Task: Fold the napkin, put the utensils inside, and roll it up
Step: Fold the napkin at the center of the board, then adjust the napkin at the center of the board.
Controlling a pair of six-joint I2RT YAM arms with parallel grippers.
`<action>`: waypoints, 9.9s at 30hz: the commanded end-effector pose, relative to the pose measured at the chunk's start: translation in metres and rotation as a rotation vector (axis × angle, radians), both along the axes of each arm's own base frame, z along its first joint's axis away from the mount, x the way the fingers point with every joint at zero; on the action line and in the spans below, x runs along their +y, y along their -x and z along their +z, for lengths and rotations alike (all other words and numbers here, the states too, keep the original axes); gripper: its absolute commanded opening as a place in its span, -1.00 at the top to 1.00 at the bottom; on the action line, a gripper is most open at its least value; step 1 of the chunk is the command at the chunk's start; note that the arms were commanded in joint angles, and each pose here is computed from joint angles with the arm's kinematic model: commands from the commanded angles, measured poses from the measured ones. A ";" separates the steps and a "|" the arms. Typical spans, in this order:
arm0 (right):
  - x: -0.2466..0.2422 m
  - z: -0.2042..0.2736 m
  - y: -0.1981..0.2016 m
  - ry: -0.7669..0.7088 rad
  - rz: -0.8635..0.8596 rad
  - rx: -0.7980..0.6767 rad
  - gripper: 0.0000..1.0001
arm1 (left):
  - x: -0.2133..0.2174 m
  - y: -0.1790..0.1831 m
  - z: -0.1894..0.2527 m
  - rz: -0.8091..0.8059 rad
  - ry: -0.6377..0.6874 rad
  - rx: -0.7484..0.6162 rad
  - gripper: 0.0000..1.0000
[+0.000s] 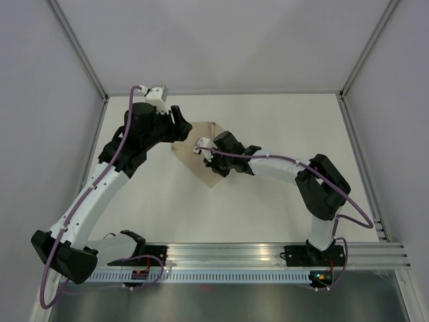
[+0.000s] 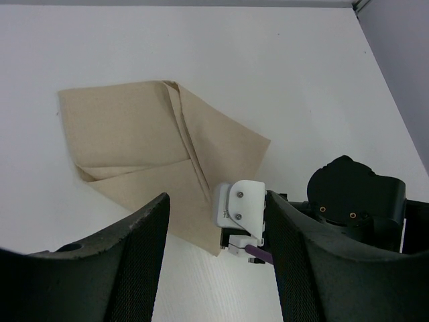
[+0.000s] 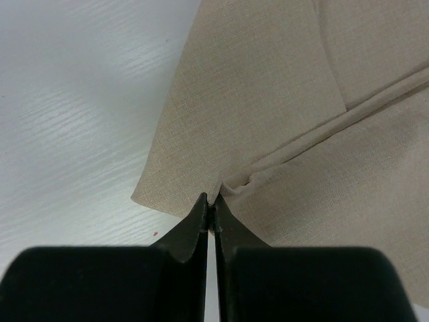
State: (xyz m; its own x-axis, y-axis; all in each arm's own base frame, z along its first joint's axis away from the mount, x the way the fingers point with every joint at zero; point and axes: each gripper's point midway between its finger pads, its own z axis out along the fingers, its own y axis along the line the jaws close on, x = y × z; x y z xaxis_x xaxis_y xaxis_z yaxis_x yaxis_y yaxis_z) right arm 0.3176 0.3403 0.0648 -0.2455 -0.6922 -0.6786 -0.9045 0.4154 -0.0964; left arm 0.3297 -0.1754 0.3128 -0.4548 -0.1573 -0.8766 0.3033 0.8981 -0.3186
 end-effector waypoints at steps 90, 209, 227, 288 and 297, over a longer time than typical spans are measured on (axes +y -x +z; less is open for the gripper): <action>-0.141 -0.039 -0.166 0.051 -0.536 0.146 0.32 | 0.103 -0.079 -0.291 0.889 0.072 0.586 0.95; -0.135 -0.036 -0.104 0.070 -0.326 0.345 0.39 | 0.060 -0.121 -0.284 0.756 0.053 0.735 0.64; -0.121 -0.024 -0.045 0.067 -0.232 0.386 0.39 | 0.041 -0.150 -0.302 0.651 0.021 0.759 0.63; -0.084 0.054 -0.040 0.099 -0.027 -0.037 -0.32 | 0.054 -0.082 -0.038 0.169 0.217 0.055 -0.36; -0.028 0.025 -0.014 0.205 0.117 -0.149 -0.38 | 0.067 -0.031 -0.002 0.172 0.210 -0.053 -0.39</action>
State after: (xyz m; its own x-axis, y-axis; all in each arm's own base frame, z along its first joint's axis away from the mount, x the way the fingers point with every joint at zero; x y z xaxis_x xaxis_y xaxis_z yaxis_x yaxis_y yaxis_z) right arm 0.3211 0.3032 0.0964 -0.1198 -0.8087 -0.5759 -0.9363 0.2849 -0.2052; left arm 0.3717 -0.1108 0.2918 -0.4138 -0.4436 -0.7950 0.1173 0.8400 -0.5298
